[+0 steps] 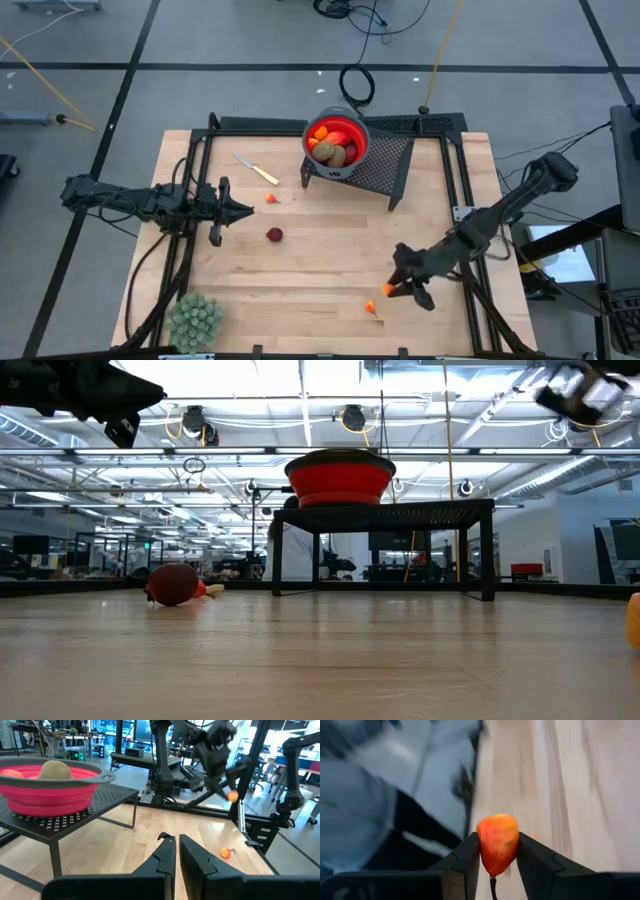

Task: Pick & Place Fruit
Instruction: Put the right pear into the strainer bowl on the shelf

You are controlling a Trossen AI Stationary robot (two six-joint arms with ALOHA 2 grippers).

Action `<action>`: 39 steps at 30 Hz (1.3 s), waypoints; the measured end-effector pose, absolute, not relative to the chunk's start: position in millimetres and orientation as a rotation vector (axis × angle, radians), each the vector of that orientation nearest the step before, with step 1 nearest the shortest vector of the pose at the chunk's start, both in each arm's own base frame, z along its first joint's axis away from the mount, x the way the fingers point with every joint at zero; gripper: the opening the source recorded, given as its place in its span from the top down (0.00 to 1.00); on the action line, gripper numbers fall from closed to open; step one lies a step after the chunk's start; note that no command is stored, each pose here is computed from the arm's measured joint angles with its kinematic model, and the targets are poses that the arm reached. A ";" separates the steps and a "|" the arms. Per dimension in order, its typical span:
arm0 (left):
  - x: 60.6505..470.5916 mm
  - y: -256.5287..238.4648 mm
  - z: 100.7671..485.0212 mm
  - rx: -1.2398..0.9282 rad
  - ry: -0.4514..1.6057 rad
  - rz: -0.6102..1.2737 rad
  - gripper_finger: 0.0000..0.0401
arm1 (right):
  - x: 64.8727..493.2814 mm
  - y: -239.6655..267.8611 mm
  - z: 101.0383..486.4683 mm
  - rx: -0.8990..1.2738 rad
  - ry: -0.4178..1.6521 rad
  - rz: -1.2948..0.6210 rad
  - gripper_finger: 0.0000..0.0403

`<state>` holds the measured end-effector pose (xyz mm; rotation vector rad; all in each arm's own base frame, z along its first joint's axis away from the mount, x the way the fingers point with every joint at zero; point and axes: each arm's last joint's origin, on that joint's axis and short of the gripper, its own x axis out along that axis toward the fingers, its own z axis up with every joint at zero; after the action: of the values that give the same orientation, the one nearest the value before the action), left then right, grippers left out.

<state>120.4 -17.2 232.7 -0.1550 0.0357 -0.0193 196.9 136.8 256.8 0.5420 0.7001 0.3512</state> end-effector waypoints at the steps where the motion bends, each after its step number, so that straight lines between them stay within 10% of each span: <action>1: 120.4 -17.2 232.7 -0.155 0.036 -0.019 0.95 | 197.0 134.5 263.3 0.540 0.641 0.354 0.73; 22: 120.4 -17.2 232.6 -0.126 0.037 -0.021 0.95 | 201.6 111.6 342.6 0.301 -0.197 0.437 0.73; 39: 120.4 -17.3 232.6 -0.130 0.037 -0.023 0.95 | 204.0 105.4 345.0 0.209 -0.246 0.353 0.73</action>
<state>120.4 -17.3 232.6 -0.1303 0.0368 -0.0226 204.0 105.4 345.0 0.2089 -0.2455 0.3526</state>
